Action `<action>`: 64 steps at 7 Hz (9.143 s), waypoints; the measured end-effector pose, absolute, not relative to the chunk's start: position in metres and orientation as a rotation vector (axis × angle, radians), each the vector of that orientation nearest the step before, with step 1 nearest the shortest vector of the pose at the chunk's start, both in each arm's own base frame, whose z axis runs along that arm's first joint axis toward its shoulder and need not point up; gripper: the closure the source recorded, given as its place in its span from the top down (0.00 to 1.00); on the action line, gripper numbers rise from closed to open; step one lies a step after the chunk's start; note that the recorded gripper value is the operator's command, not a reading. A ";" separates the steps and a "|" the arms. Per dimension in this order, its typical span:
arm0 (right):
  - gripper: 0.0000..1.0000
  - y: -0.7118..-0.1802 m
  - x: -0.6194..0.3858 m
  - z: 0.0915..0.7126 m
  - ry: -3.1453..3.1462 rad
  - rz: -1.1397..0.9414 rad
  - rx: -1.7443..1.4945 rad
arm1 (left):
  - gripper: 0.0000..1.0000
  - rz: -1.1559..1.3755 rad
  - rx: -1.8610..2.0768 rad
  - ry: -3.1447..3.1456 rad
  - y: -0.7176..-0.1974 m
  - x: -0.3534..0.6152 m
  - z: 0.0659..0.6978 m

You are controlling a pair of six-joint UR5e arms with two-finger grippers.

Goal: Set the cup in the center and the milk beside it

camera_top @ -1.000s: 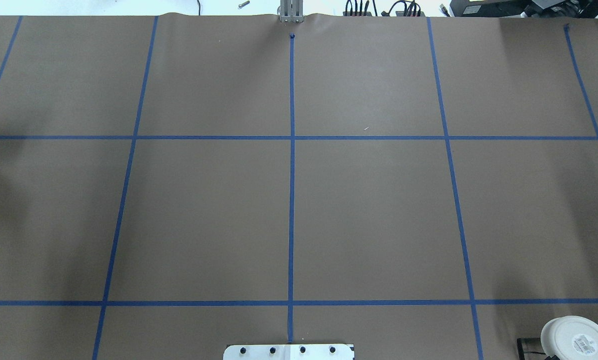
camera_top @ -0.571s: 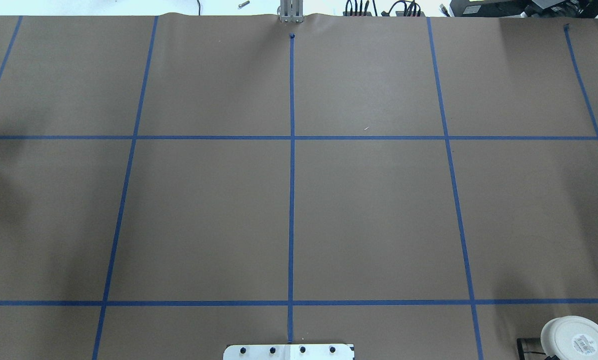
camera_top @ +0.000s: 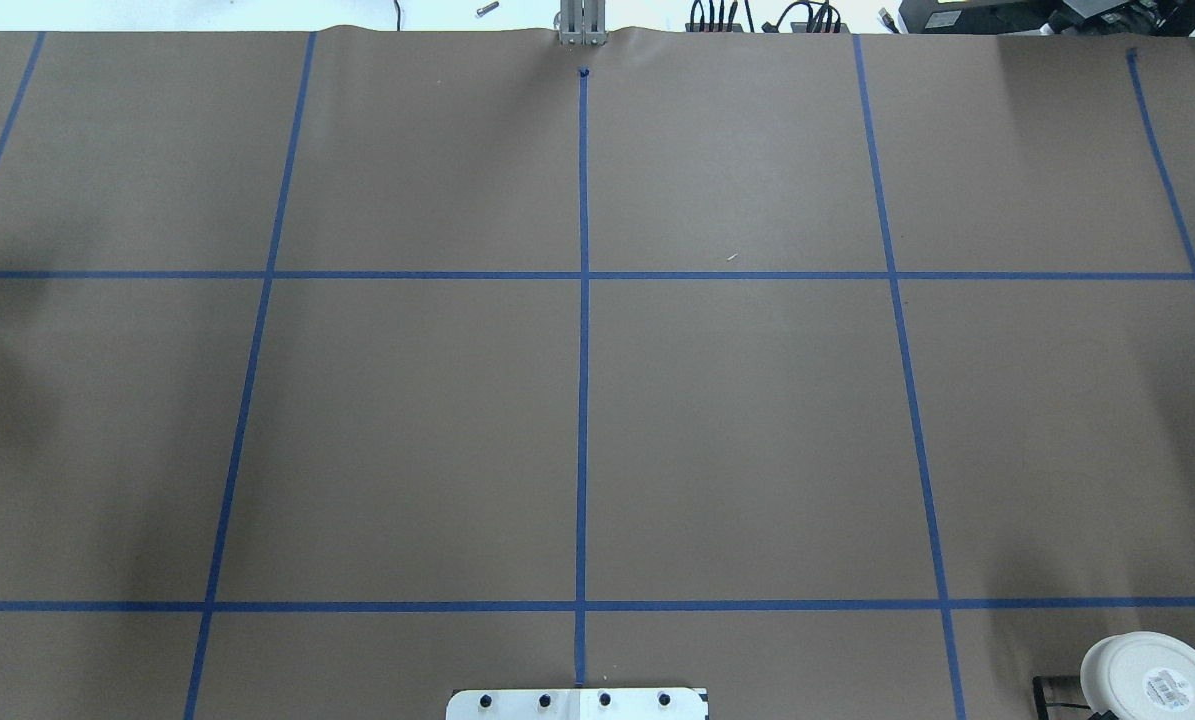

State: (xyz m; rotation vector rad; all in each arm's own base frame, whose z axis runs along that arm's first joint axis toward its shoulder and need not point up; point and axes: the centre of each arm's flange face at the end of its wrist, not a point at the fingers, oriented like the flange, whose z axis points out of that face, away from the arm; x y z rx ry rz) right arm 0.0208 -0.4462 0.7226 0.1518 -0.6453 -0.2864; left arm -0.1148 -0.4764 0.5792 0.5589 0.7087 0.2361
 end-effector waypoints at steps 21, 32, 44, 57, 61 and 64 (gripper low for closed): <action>0.00 -0.451 -0.569 0.142 -0.738 0.077 0.136 | 0.98 0.169 0.528 0.729 -0.476 -0.114 0.584; 1.00 -0.437 -0.569 0.080 -0.808 0.137 0.096 | 0.99 0.165 0.521 0.732 -0.474 -0.114 0.587; 1.00 -0.440 0.068 0.602 -0.659 -0.293 0.061 | 0.99 0.066 0.344 0.839 -0.470 -0.054 0.603; 1.00 -0.422 0.075 0.621 -0.646 -0.298 0.059 | 0.00 0.188 0.331 0.785 -0.483 0.006 0.657; 1.00 -0.417 0.075 0.626 -0.646 -0.296 0.047 | 0.00 0.152 0.332 0.867 -0.483 0.010 0.574; 1.00 -0.403 0.075 0.639 -0.651 -0.286 0.018 | 0.00 0.063 0.293 0.925 -0.474 0.061 0.483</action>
